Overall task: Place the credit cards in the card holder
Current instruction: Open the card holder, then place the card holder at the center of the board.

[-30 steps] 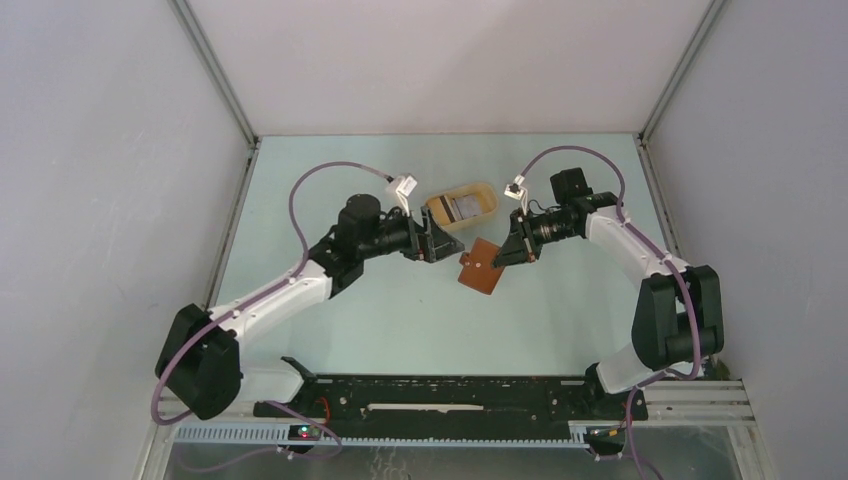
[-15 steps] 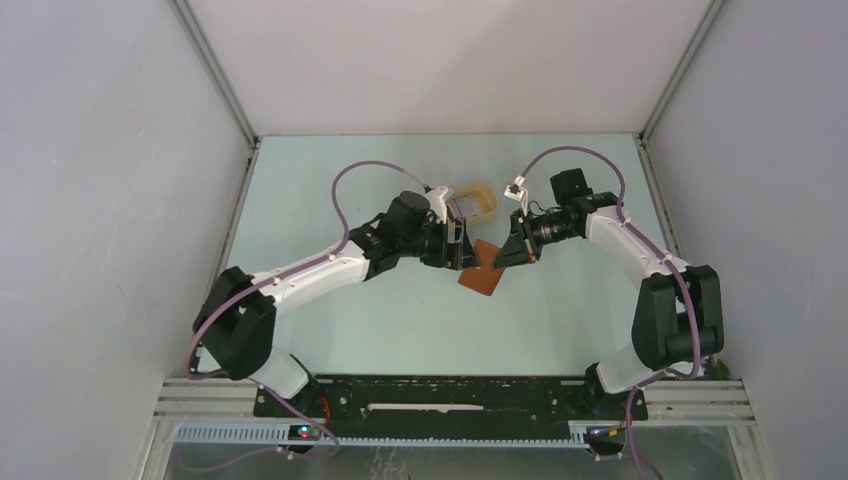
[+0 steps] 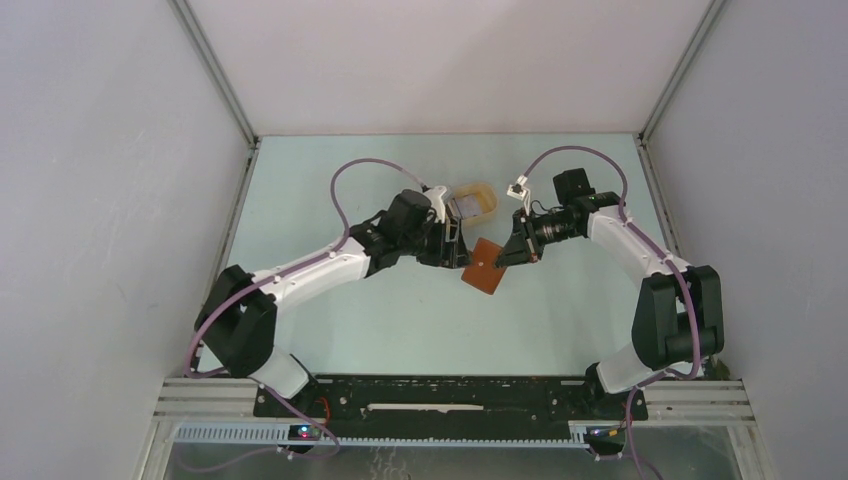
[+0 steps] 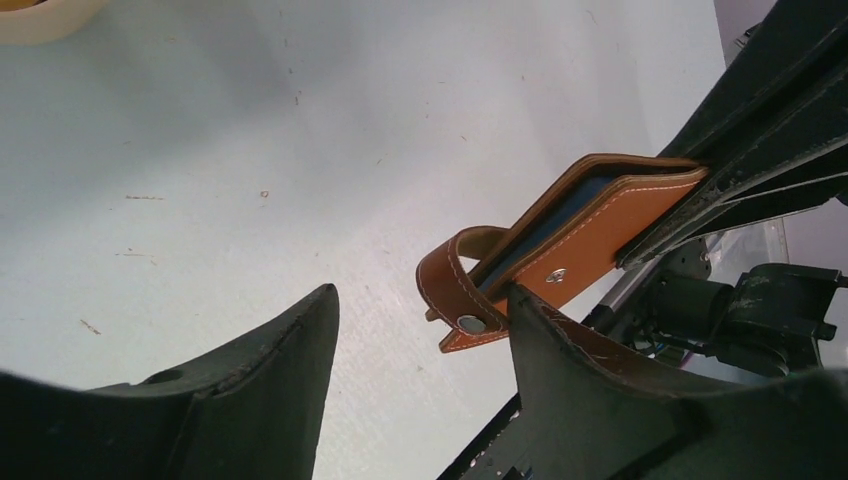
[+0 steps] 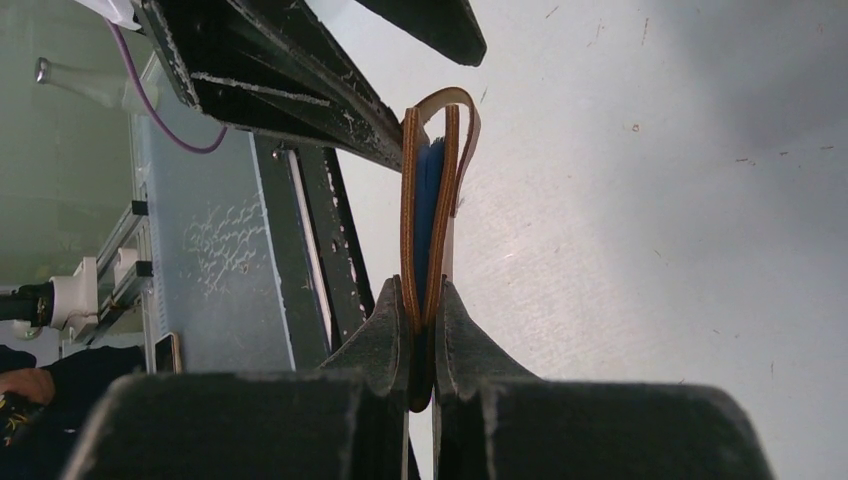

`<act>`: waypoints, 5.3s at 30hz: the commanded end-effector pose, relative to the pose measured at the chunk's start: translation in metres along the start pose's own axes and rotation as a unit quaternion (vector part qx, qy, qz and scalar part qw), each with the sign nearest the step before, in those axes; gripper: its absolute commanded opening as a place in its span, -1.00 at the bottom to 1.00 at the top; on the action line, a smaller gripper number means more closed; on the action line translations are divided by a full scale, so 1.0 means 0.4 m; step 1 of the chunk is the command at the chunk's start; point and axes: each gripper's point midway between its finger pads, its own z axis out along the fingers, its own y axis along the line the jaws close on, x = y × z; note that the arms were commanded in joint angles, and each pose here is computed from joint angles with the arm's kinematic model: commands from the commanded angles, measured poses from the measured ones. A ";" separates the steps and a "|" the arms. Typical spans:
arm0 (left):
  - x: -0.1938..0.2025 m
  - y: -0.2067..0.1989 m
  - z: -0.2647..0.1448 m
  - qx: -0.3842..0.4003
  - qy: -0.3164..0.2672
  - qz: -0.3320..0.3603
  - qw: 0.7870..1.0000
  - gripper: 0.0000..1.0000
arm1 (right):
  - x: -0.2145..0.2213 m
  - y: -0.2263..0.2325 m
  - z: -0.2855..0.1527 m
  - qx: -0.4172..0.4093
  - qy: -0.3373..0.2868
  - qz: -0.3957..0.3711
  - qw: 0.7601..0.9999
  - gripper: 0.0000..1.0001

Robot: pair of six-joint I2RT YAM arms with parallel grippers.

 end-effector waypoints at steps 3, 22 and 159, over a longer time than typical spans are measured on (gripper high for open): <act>-0.039 0.019 -0.027 -0.010 -0.029 0.007 1.000 0.25 | -0.016 0.035 -0.008 -0.023 -0.013 -0.018 0.999 -1.00; -0.020 -0.055 0.000 0.113 -0.004 0.024 0.993 -0.12 | -0.015 0.050 -0.011 -0.033 -0.014 -0.027 0.999 -1.00; 0.365 0.182 0.020 -0.065 0.154 -0.187 0.968 -0.75 | 0.210 -0.147 0.144 0.064 0.135 0.111 0.982 -0.14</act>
